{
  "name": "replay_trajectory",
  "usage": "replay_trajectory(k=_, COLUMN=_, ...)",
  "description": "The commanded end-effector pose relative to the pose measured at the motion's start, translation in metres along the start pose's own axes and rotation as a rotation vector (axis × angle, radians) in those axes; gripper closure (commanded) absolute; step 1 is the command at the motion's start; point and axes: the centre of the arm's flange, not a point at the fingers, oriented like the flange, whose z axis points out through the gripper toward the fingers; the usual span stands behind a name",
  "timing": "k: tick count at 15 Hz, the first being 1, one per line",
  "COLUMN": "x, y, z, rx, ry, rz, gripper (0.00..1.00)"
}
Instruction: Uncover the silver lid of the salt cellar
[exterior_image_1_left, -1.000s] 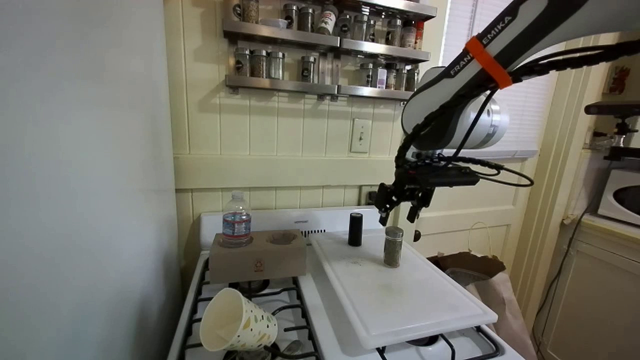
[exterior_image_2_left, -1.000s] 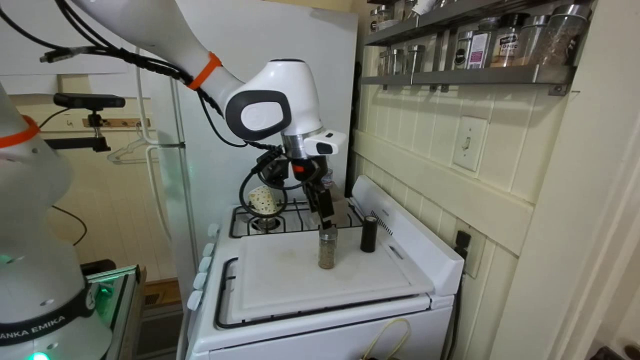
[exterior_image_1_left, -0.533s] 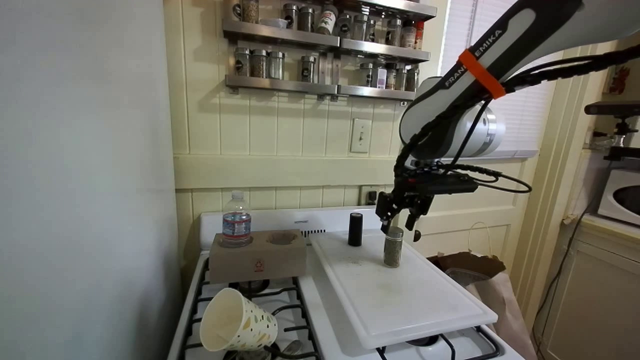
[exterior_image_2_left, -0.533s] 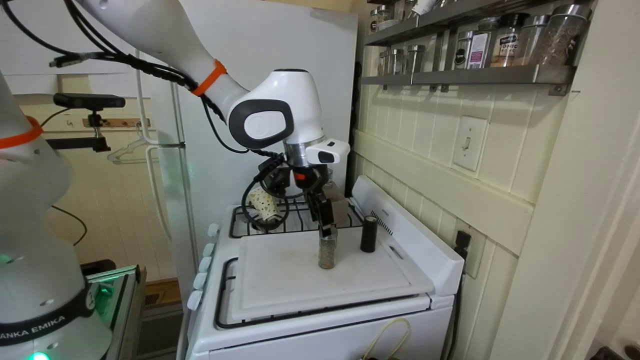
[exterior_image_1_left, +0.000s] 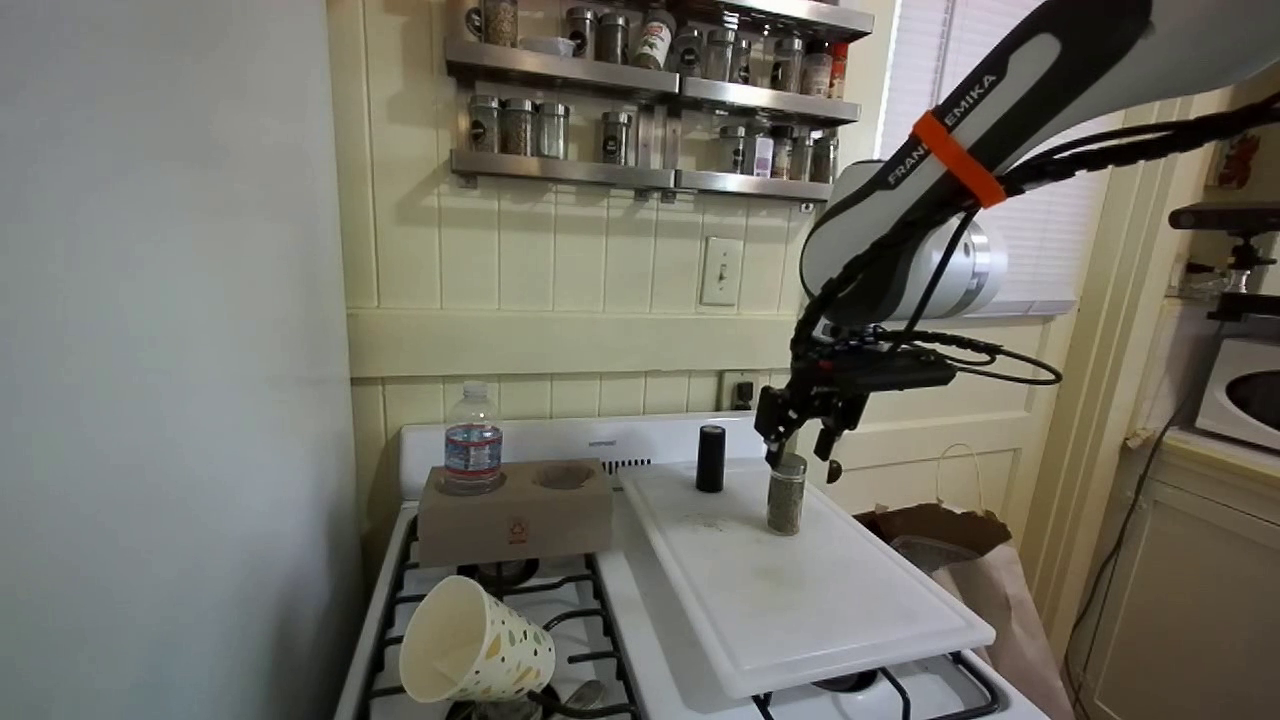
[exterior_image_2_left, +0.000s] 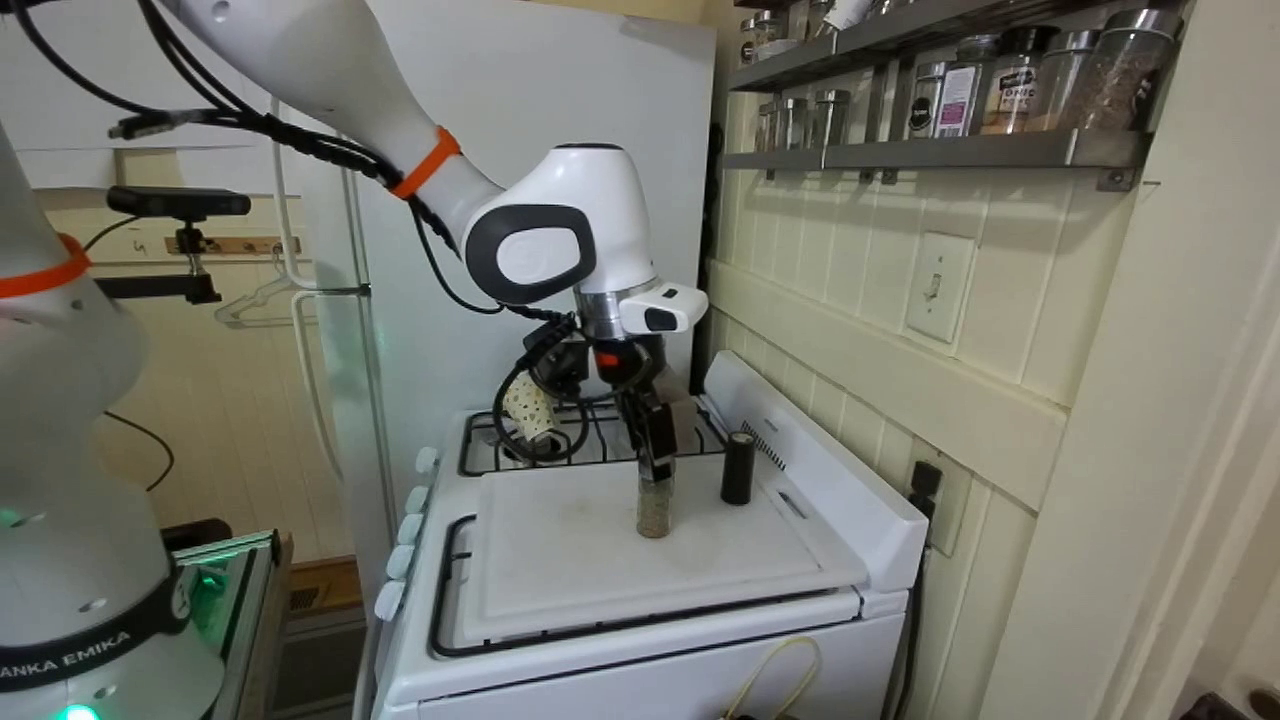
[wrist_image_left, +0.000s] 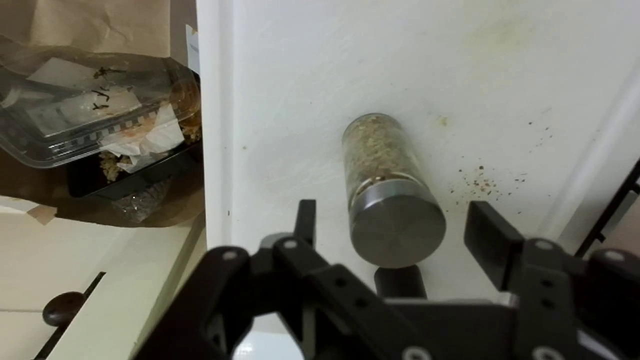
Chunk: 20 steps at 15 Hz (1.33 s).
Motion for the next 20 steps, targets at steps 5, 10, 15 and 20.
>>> replay_trajectory(k=5, x=0.012, y=-0.006, z=0.011, rx=0.009, ry=0.039, rz=0.002, gripper=0.17)
replay_trajectory(k=10, x=0.012, y=-0.012, z=0.015, rx=0.021, ry=0.028, rz=-0.003, gripper=0.28)
replay_trajectory(k=15, x=0.011, y=-0.013, z=0.018, rx=0.016, ry=0.023, rz=-0.008, gripper=0.33)
replay_trajectory(k=20, x=0.01, y=-0.012, z=0.017, rx=0.01, ry=0.022, rz=-0.008, gripper=0.34)
